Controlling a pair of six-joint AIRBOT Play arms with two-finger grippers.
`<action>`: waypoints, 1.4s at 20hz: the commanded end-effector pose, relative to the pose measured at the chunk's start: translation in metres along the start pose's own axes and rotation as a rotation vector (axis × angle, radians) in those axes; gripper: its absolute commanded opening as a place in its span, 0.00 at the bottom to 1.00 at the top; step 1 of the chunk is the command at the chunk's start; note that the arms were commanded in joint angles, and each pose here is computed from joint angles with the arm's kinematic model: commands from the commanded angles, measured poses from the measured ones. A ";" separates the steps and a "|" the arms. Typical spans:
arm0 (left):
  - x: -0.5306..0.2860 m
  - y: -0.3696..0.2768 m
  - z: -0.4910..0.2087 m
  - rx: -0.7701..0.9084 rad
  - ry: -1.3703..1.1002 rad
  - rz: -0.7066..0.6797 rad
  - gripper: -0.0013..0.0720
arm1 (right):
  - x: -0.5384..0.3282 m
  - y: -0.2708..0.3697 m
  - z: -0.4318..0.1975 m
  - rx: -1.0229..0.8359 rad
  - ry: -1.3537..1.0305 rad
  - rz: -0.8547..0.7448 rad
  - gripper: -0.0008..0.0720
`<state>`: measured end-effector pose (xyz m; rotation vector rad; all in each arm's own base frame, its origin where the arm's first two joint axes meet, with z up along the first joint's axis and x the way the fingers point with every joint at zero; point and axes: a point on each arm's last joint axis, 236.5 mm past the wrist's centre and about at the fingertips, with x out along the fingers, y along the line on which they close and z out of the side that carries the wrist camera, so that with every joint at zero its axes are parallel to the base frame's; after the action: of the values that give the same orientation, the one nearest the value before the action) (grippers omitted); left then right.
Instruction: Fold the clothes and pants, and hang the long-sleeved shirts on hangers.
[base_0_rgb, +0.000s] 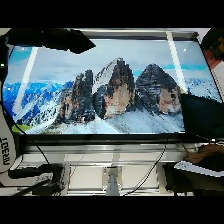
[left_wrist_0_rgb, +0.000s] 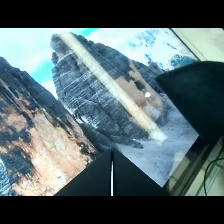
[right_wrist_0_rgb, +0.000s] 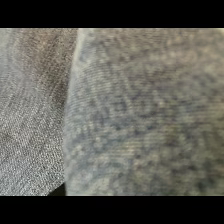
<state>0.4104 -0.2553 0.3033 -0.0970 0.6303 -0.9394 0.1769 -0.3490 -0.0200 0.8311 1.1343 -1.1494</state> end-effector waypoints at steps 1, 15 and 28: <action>0.000 0.000 0.005 -0.002 -0.021 -0.002 0.06 | 0.000 -0.040 0.003 0.034 0.006 -0.073 0.05; -0.026 0.036 0.011 -0.036 -0.057 0.081 0.06 | -0.273 0.177 0.068 -0.081 -0.269 0.862 0.06; -0.121 0.020 0.018 -0.023 -0.133 0.191 0.06 | -0.465 0.364 -0.231 -0.855 -0.083 1.446 0.04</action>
<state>0.3913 -0.1550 0.3605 -0.1201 0.5298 -0.7377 0.4708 0.0163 0.3524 0.6710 0.5057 0.3549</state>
